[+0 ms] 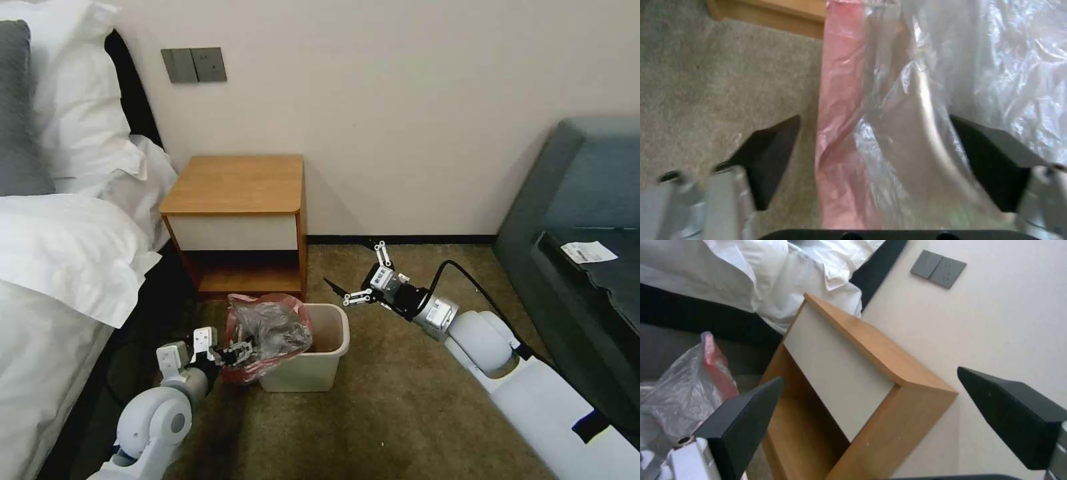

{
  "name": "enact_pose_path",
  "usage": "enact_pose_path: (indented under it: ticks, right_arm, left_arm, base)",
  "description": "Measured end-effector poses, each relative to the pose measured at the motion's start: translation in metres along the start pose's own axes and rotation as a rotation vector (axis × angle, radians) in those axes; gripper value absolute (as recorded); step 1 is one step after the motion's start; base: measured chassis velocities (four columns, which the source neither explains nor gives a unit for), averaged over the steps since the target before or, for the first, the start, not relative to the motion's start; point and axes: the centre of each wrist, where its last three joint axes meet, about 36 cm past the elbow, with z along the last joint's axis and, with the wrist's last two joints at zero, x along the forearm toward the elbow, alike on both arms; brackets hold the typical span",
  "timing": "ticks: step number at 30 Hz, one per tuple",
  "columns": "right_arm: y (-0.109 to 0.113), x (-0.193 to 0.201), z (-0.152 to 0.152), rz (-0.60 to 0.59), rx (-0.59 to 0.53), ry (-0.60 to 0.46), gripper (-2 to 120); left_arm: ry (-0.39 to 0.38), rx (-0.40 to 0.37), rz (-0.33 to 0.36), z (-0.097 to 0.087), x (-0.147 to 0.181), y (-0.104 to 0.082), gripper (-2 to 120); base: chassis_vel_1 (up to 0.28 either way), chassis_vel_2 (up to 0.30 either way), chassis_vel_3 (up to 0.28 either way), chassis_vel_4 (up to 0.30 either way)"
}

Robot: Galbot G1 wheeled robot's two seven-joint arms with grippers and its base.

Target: Pick up the garbage bag from the table and place it over the trash can.

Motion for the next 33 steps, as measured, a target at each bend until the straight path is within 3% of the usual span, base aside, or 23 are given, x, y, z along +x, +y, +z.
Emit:
enact_pose_path:
  ticks: [2,4,5,8,10,21,33]
  right_arm:
    - [0.0,0.001,-0.002,0.0,0.001,-0.004,100]
    - [0.001,0.001,-0.002,0.0,0.0,-0.004,100]
    - [0.001,0.001,-0.002,0.0,0.002,-0.005,100]
    - [0.0,0.002,-0.002,0.002,0.003,-0.006,100]
    - [-0.001,0.002,-0.004,0.002,0.005,-0.009,100]
    - [0.001,0.002,-0.006,0.001,0.004,-0.016,100]
    - [0.004,-0.004,-0.01,0.024,-0.002,-0.033,100]
  left_arm:
    - [0.009,0.0,0.002,0.001,-0.002,0.0,72]
    - [0.011,0.0,0.004,0.002,-0.003,0.0,69]
    - [0.02,-0.002,0.01,0.003,-0.004,-0.001,59]
    - [0.023,-0.002,0.015,0.003,-0.005,-0.001,53]
    - [0.026,-0.002,0.021,0.003,-0.006,-0.002,41]
    - [0.036,0.001,0.029,0.008,-0.008,-0.005,5]
    - [0.008,0.0,0.011,0.012,-0.006,-0.011,3]
  base:
    - [0.0,0.0,0.0,0.0]
    - [0.0,0.0,0.0,0.0]
    - [0.0,0.0,0.0,0.0]
    - [0.0,0.0,0.0,0.0]
    - [0.0,0.0,0.0,0.0]
    - [0.0,0.0,0.0,0.0]
    - [0.0,0.0,0.0,0.0]
